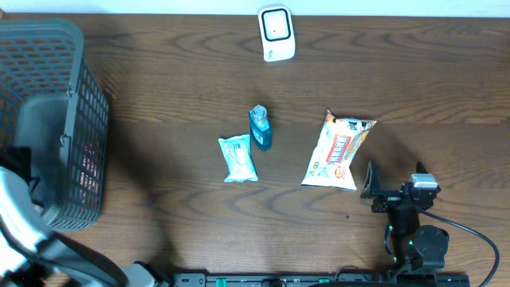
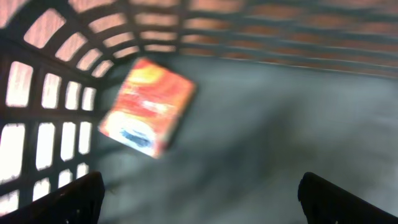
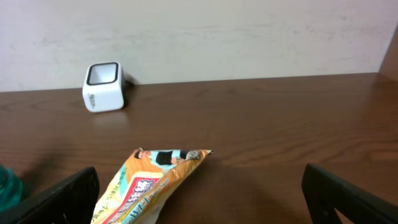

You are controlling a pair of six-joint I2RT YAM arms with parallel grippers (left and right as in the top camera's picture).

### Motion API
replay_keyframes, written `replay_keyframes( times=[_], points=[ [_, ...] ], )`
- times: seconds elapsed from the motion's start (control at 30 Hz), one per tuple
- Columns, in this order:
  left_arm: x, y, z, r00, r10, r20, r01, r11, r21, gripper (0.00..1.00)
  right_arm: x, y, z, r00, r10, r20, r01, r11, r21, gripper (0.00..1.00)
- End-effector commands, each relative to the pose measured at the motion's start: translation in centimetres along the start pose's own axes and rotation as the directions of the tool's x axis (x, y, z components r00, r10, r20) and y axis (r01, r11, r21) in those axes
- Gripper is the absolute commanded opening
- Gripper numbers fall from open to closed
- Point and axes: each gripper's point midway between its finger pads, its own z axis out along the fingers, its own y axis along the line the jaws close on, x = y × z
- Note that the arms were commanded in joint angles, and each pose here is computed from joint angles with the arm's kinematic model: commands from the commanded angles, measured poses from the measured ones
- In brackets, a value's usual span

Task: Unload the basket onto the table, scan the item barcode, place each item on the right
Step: 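Grasp the small orange Kleenex pack and lift it out of the basket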

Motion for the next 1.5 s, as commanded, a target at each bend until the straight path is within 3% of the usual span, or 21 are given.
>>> replay_keyframes(
  times=[0.0,0.43,0.5,0.63,0.67,1.07,1.27,1.47],
  points=[
    [-0.4,2.0,2.7,1.0,-0.018,-0.022,0.016,0.995,-0.094,1.0,0.1,-0.2,0.0,1.0,0.013,-0.002,-0.013,1.0,0.01,0.99],
    [1.6,4.1,9.8,0.989,0.054,-0.14,-0.082,0.975,-0.206,0.97,0.1,-0.2,0.0,1.0,0.013,-0.002,-0.013,1.0,0.01,0.99],
    [2.1,4.4,10.5,0.986,0.057,-0.156,-0.092,0.97,-0.224,0.76,0.1,-0.2,0.0,1.0,0.013,-0.002,-0.013,1.0,0.01,0.99],
    [3.0,5.2,11.7,0.981,0.062,-0.186,-0.11,0.96,-0.259,0.19,0.1,-0.2,0.0,1.0,0.013,-0.002,-0.013,1.0,0.01,0.99],
    [3.1,5.2,11.7,0.98,0.062,-0.188,-0.111,0.959,-0.26,0.09,0.1,-0.2,0.0,1.0,0.013,-0.001,-0.013,1.0,0.01,0.99],
    [-1.4,2.5,6.0,0.998,0.058,-0.028,-0.061,0.99,-0.129,0.07,0.1,-0.2,0.0,1.0,0.013,-0.002,-0.013,1.0,0.01,0.99],
    [-1.6,1.9,3.6,0.998,0.069,-0.003,-0.069,0.993,-0.097,0.07,0.1,-0.2,0.0,1.0,0.013,-0.002,-0.013,1.0,0.01,0.99],
    [-0.8,-1.3,0.8,0.99,0.135,0.048,-0.135,0.991,-0.005,0.07,0.1,-0.2,0.0,1.0,0.013,-0.002,-0.013,1.0,0.01,0.99]
  ],
)
